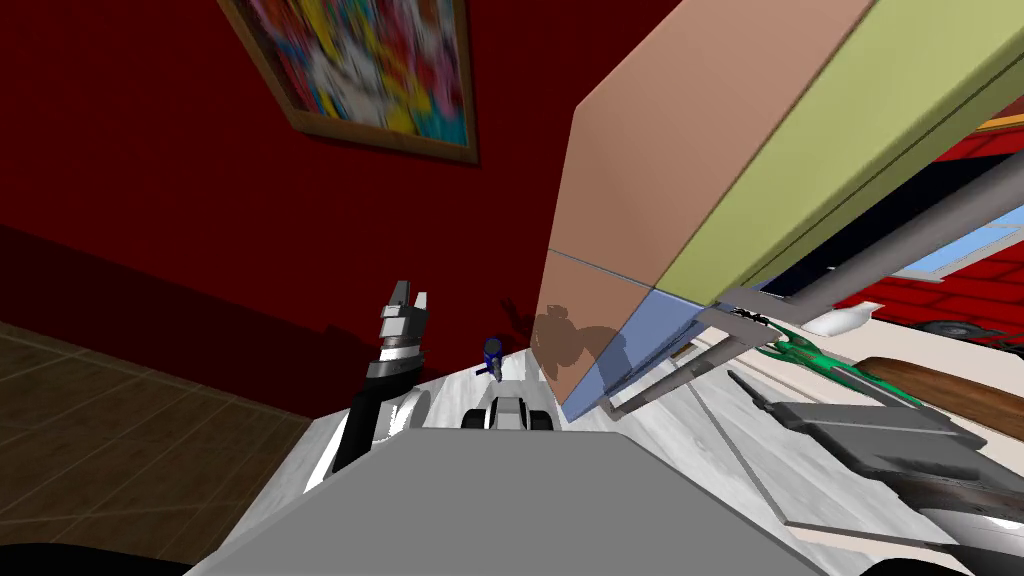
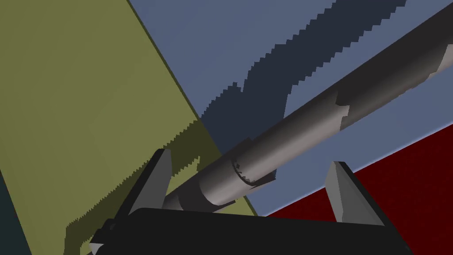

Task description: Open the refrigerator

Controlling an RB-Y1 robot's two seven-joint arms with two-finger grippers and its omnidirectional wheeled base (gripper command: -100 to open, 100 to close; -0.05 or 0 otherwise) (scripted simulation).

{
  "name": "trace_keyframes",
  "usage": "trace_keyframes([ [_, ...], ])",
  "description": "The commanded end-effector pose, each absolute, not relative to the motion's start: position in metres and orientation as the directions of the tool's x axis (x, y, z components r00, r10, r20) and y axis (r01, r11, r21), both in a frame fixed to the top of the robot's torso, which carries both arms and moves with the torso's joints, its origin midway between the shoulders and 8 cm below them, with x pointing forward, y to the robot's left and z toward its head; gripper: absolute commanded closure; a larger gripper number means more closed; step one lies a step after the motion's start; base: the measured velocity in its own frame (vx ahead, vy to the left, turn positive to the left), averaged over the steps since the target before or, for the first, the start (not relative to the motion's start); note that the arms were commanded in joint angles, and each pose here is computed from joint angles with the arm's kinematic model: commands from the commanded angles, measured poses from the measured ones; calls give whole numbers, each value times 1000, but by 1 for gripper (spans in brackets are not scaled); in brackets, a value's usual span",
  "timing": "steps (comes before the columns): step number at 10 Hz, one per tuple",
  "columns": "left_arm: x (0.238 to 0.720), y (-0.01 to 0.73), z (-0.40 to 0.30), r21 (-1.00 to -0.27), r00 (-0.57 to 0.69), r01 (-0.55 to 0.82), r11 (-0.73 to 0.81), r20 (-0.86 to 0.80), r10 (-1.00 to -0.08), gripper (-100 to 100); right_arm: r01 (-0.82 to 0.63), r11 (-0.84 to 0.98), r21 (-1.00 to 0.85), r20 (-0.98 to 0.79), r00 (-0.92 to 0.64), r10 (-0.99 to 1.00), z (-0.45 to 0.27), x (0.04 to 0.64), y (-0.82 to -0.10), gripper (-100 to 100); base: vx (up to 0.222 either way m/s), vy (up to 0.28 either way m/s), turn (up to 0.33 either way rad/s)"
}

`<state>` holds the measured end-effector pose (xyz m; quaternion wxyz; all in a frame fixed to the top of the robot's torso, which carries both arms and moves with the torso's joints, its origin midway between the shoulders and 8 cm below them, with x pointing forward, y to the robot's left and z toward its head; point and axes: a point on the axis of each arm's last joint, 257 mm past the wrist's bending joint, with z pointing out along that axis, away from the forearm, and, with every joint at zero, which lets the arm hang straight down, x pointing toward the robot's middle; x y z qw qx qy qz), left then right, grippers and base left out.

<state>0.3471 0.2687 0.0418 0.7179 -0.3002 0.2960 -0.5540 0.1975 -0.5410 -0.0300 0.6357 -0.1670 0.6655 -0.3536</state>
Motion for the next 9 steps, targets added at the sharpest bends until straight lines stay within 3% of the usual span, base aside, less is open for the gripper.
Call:
trace_keyframes([
  [1,347,269,42,-759,211,618,206,-93,-973,0,180,581,-794,-608,-197,-769,-19,192,-551,-100,121,85,3],
  [4,347,269,42,-759,211,618,206,-93,-973,0,172,565,-807,-590,-202,-781,-17,192,-552,-100,70,41,-5],
  [5,347,269,42,-759,211,618,206,-93,-973,0,173,566,-806,-591,-204,-780,-17,191,-552,100,4,-2,-18],
  [9,347,269,42,-759,211,618,206,-93,-973,0,115,580,-807,-591,-124,-797,-15,209,-523,100,-173,-179,31],
])
